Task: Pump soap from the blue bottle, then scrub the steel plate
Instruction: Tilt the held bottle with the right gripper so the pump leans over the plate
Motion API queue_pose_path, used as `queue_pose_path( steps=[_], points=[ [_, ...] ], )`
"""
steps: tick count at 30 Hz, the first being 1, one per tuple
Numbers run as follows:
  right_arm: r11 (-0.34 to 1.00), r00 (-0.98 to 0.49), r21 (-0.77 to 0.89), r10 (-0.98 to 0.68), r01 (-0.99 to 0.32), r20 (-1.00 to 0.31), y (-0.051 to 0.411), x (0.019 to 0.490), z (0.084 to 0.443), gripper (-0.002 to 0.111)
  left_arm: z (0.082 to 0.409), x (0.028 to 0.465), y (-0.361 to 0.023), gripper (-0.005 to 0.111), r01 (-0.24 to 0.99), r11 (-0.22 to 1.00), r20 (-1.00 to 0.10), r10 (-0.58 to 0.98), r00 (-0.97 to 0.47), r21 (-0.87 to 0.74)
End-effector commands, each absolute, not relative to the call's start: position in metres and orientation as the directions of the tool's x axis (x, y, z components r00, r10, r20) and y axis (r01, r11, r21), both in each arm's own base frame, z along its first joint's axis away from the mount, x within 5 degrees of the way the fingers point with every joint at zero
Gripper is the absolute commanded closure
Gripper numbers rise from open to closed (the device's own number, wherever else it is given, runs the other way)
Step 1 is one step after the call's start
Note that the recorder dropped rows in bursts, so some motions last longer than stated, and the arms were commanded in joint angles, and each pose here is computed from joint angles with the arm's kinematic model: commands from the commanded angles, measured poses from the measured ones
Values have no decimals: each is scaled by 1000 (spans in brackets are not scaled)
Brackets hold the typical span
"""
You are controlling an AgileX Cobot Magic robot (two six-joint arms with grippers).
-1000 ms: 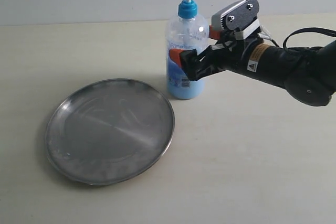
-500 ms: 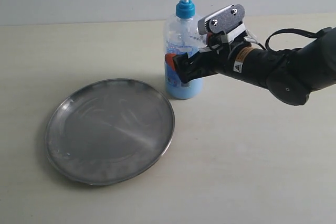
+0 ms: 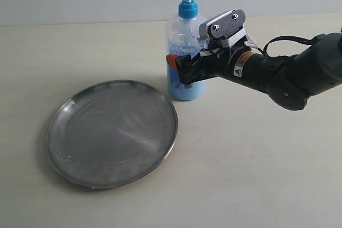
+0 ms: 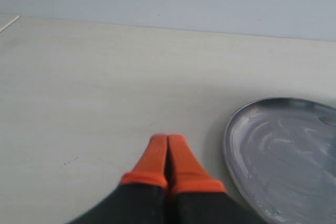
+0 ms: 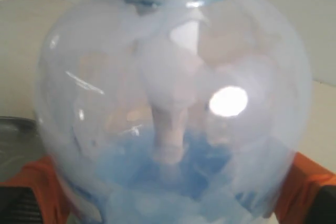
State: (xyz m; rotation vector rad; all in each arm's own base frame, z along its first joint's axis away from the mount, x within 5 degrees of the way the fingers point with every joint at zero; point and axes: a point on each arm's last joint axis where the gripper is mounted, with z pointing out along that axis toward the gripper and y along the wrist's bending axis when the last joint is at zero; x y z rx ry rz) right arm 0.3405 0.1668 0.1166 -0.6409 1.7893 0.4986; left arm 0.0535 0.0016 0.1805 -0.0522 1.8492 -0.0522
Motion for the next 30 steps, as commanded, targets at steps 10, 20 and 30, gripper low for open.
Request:
queue_pose_path(
  steps=[10, 20, 30],
  points=[
    [774, -173, -38, -189, -632, -967, 167, 346, 123, 108, 181, 53, 2, 106, -10, 998, -963, -61, -262, -61],
    [735, -108, -129, -265, -666, -958, 169, 344, 123, 108, 181, 53, 2, 106, -10, 998, -963, -61, -262, -61],
    [712, -63, -172, -290, -681, -955, 170, 343, 124, 108, 181, 53, 2, 106, -10, 998, -963, -61, -262, -61]
  ],
)
